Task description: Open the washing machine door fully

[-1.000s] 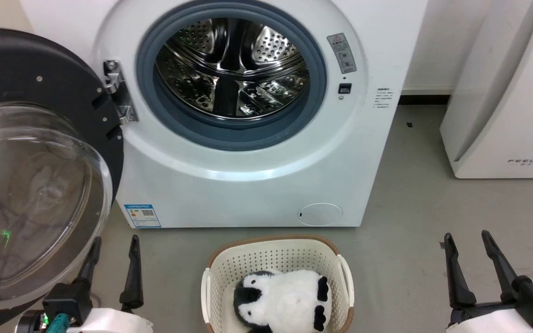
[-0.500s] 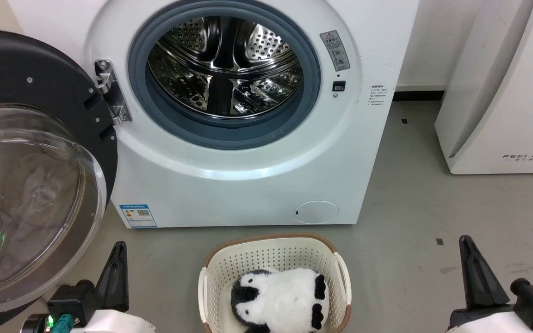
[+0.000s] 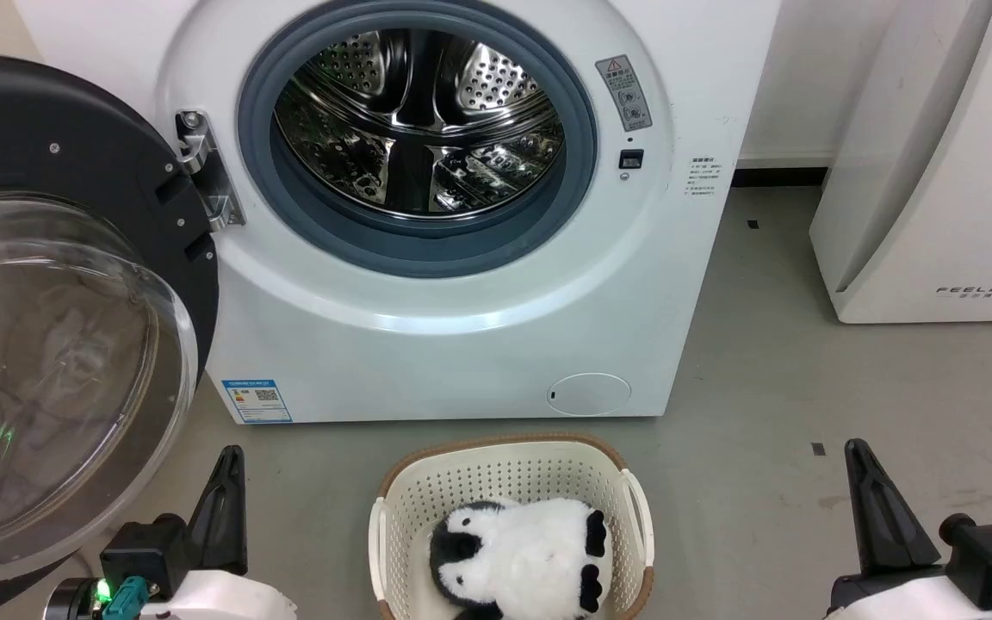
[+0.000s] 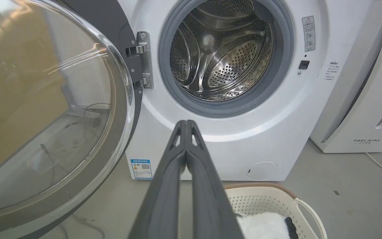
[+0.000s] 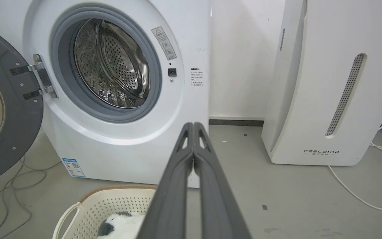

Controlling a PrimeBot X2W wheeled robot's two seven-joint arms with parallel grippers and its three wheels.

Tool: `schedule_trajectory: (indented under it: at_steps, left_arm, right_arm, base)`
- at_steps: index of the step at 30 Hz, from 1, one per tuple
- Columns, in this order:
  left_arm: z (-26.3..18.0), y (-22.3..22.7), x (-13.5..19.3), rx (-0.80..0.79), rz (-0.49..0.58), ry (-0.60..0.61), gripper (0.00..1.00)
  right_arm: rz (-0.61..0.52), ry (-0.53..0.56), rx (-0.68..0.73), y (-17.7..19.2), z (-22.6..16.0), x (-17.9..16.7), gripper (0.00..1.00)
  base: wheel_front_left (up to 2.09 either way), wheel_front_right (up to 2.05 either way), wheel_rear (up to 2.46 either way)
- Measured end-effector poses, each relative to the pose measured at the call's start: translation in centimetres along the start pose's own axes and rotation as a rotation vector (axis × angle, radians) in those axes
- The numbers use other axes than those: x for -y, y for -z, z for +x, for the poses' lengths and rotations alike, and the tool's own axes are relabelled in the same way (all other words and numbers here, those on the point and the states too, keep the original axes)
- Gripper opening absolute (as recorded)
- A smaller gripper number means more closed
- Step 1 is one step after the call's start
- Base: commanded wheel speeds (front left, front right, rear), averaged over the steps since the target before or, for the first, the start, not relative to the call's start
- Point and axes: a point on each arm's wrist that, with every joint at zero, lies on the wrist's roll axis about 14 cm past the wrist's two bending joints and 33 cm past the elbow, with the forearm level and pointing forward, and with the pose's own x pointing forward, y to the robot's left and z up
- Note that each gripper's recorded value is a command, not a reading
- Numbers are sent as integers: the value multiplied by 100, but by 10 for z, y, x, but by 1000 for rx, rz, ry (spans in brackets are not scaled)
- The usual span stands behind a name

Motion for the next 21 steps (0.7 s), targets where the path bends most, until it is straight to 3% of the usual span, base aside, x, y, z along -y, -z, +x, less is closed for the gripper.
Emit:
schedule_trajectory:
  at_steps: [21]
  left_arm:
    - [2,-2,5,-18,16,7,0]
  right_arm:
    - [-9,-20,-33,3,2,-6,0]
  base:
    - [0,0,0]
